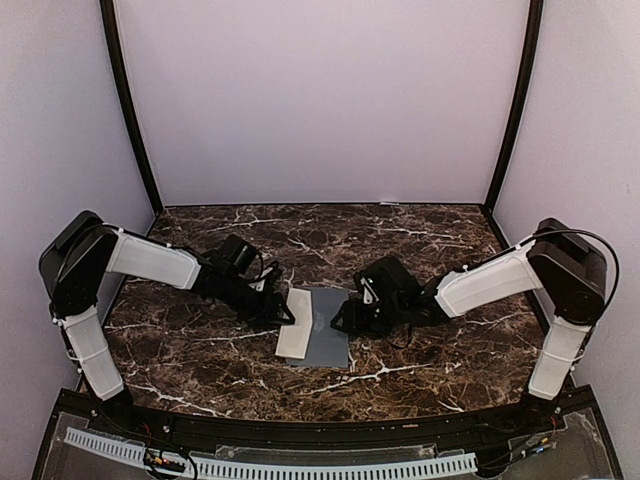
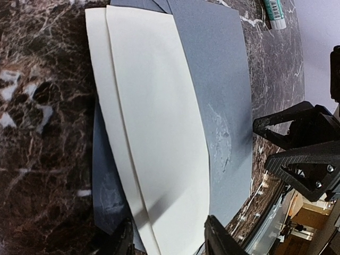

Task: Place the letter into the envelope and seal it
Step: Place the letter in the envelope.

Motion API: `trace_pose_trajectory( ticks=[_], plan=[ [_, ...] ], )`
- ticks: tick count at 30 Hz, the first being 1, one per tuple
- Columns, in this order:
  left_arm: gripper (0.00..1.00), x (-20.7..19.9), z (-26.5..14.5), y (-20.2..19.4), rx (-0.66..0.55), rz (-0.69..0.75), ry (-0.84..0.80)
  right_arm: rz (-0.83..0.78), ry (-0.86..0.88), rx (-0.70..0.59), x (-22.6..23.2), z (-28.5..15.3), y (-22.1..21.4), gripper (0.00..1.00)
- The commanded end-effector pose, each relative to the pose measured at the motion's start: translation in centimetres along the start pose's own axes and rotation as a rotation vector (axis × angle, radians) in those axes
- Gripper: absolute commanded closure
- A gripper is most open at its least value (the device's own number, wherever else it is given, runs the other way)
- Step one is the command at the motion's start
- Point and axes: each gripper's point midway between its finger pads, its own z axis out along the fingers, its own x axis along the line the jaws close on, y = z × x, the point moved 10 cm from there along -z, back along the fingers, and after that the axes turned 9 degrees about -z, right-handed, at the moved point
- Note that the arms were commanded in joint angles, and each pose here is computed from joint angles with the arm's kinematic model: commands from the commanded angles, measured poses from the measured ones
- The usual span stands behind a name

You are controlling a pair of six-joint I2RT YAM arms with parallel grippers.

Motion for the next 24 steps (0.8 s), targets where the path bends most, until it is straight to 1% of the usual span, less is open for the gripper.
trace_pose_trajectory(
  ticks=[1,3,14,24],
  plan=[
    [0.6,-0.5,0.3,0.3,0.025,0.014,-0.007,-0.001,0.026,-0.007,0.4,0.5,0.1,0.47],
    [0.65,-0.5,0.5,0.3,0.032,0.016,-0.007,-0.003,0.028,-0.008,0.5,0.6,0.2,0.48],
    [0.82,-0.6,1.1,0.4,0.047,0.017,-0.011,-0.006,0.039,-0.003,0.7,0.8,0.2,0.51],
    [0.88,-1.3,1.7,0.6,0.058,0.027,-0.031,-0.006,0.046,-0.001,0.8,0.9,0.2,0.52]
  ],
)
